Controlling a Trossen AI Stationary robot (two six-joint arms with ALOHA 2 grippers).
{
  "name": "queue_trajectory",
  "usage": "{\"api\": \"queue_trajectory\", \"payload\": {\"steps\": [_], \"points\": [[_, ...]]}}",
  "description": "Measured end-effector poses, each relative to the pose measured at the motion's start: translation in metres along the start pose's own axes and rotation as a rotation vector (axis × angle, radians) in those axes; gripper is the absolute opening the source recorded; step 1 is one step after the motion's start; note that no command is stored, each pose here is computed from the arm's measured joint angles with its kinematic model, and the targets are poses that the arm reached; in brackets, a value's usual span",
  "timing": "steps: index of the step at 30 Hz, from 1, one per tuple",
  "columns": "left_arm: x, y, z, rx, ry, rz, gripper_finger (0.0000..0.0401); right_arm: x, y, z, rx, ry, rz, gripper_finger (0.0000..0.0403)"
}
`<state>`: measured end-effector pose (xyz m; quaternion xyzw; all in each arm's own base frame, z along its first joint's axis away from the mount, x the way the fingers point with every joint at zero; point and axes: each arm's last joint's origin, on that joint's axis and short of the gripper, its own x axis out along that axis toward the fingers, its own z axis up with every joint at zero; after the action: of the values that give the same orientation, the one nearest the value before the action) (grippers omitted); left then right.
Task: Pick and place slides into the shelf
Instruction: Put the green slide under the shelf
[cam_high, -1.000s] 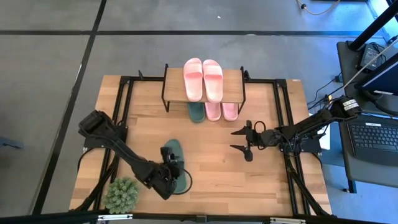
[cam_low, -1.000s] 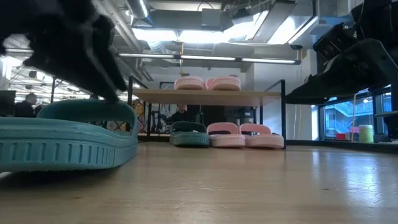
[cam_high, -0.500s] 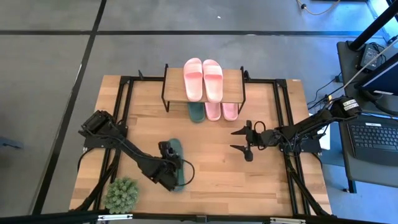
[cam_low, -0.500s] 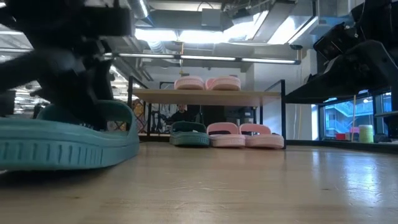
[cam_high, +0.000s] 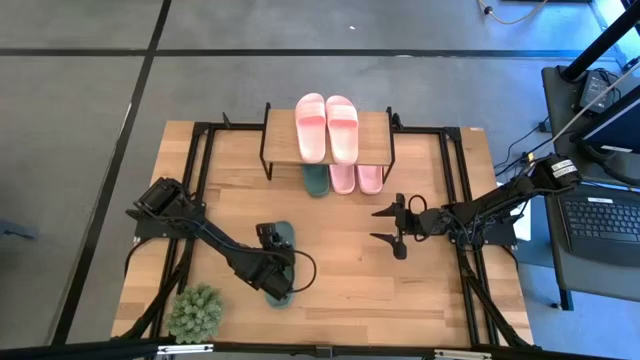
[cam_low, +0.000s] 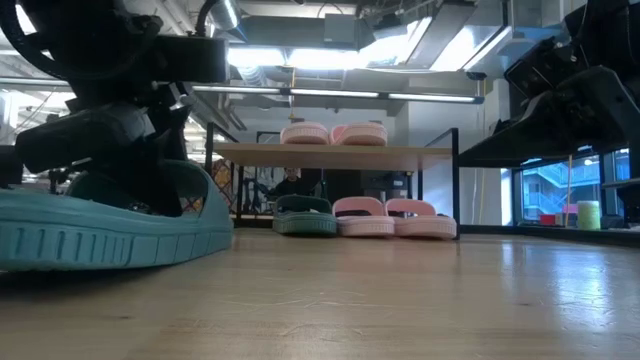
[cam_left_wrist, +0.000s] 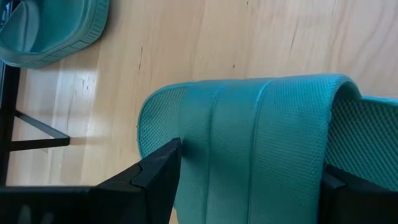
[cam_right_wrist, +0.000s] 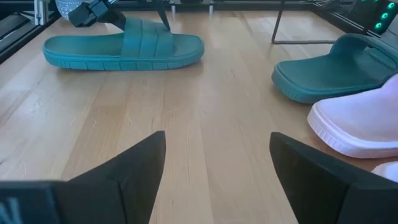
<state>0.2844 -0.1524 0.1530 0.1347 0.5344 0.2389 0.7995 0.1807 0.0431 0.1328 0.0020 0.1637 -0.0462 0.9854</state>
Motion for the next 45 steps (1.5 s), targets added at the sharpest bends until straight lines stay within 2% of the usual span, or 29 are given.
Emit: {"api": "queue_trajectory", "payload": {"steps": [17, 22, 27, 29, 35, 45], "points": [[0.001, 0.001, 0.001, -0.007, -0.009, 0.009, 0.0216, 0.0, 0.0, -0.003, -0.03, 0.029, -0.003, 0.0288], [0.005, 0.006, 0.005, -0.015, -0.03, 0.054, 0.0156, 0.0, 0.0, -0.003, -0.03, 0.026, -0.003, 0.0288], [0.011, 0.013, 0.01, -0.027, -0.039, 0.099, 0.0049, 0.0, 0.0, -0.003, -0.032, 0.026, -0.003, 0.0288], [0.013, 0.017, 0.012, 0.005, -0.044, 0.123, 0.0015, 0.0, 0.0, -0.003, -0.032, 0.026, -0.003, 0.0288], [0.024, 0.032, 0.02, 0.07, -0.055, 0.227, 0.0008, 0.0, 0.0, -0.003, -0.032, 0.026, -0.003, 0.0288], [0.05, 0.065, 0.033, -0.02, 0.025, 0.286, 0.0004, 0.0, 0.0, -0.003, -0.032, 0.027, -0.003, 0.0288]]}}
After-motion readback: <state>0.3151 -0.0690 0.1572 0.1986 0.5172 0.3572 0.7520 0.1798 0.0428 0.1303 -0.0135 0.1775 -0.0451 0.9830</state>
